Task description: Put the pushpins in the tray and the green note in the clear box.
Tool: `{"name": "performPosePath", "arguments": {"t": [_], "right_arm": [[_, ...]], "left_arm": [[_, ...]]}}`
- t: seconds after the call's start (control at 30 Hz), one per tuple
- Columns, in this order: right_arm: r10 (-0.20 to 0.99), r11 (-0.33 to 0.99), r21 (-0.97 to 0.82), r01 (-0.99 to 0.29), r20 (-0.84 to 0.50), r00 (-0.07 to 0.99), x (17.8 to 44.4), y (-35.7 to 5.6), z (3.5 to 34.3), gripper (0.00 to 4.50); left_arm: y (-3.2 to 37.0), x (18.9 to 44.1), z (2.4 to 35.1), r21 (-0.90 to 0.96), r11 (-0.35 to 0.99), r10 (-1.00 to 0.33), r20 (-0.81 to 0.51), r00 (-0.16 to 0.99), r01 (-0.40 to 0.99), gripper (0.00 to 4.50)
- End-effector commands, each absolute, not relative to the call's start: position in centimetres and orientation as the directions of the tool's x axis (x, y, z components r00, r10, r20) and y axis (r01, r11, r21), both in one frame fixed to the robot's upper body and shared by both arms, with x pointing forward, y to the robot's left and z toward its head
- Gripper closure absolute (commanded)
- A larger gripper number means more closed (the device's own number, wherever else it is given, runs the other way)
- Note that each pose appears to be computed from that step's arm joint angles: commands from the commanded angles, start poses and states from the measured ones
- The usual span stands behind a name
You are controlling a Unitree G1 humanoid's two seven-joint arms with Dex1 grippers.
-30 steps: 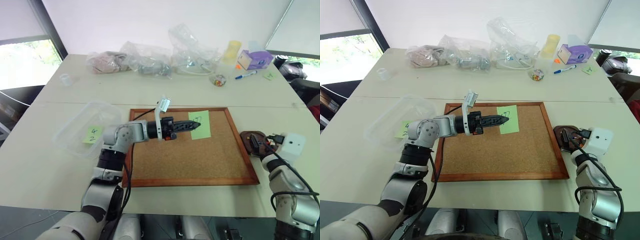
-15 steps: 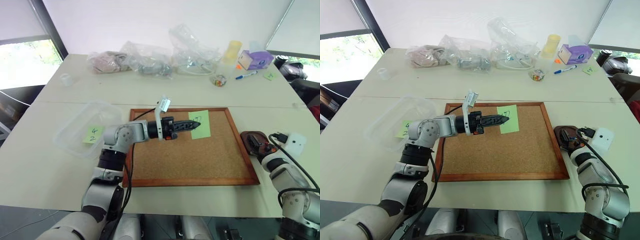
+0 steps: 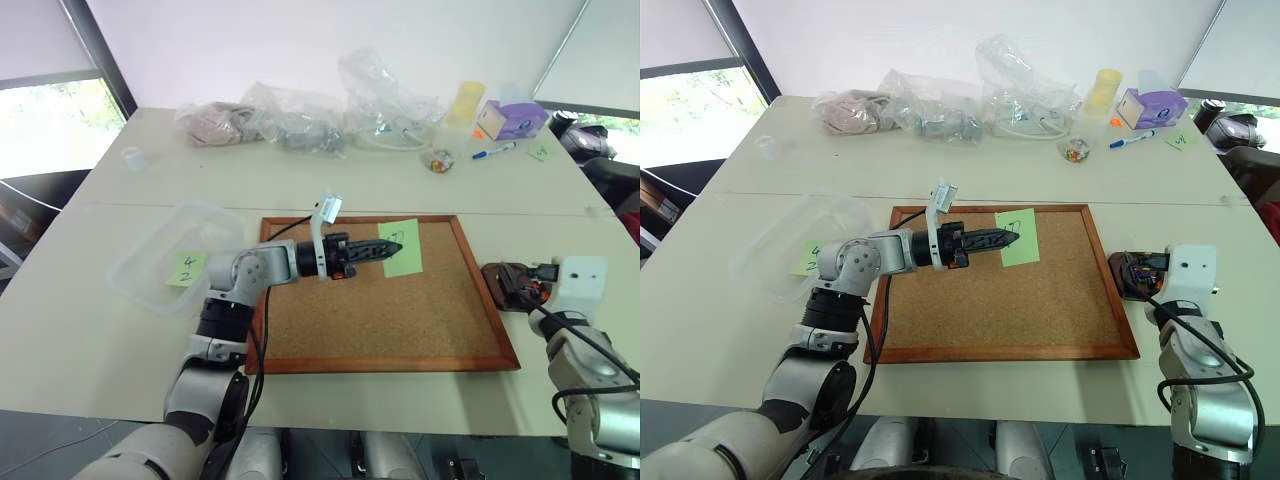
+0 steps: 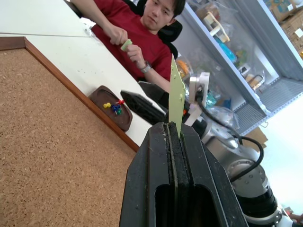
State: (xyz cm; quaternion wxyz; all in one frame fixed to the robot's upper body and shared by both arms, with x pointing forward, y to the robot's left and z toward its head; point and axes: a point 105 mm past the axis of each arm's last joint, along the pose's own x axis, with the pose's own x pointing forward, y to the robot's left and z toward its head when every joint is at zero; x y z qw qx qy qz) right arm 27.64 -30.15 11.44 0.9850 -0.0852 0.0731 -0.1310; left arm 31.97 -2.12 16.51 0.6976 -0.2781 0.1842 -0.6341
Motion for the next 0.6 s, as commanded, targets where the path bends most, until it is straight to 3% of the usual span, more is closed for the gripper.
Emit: {"name": "performPosePath", "arguments": {"t": [0.03, 0.23, 0.37, 0.6], "right_arm": [[-0.312, 0.932, -0.243, 0.270, -0.155, 0.937, 27.4, -31.0, 10.9, 0.06], [-0.313, 0.939, -0.235, 0.252, -0.273, 0.910, 27.3, -31.5, 8.6, 0.06], [-0.315, 0.940, -0.210, 0.269, -0.233, 0.920, 27.6, -31.5, 9.4, 0.06], [-0.280, 0.932, -0.197, 0.304, 0.142, 0.950, 27.6, -30.1, 16.9, 0.06]], "left_arm": [[-2.5, 31.8, 17.5, -0.599, 0.007, -0.985, 0.133, 0.109, 0.800, 4.50], [-2.5, 32.0, 17.6, -0.592, 0.011, -0.984, 0.135, 0.112, 0.806, 4.50], [-2.4, 32.0, 17.6, -0.590, 0.017, -0.984, 0.134, 0.118, 0.807, 4.50], [-0.2, 33.9, 19.5, -0.512, 0.114, -0.966, 0.144, 0.216, 0.851, 4.50]]}}
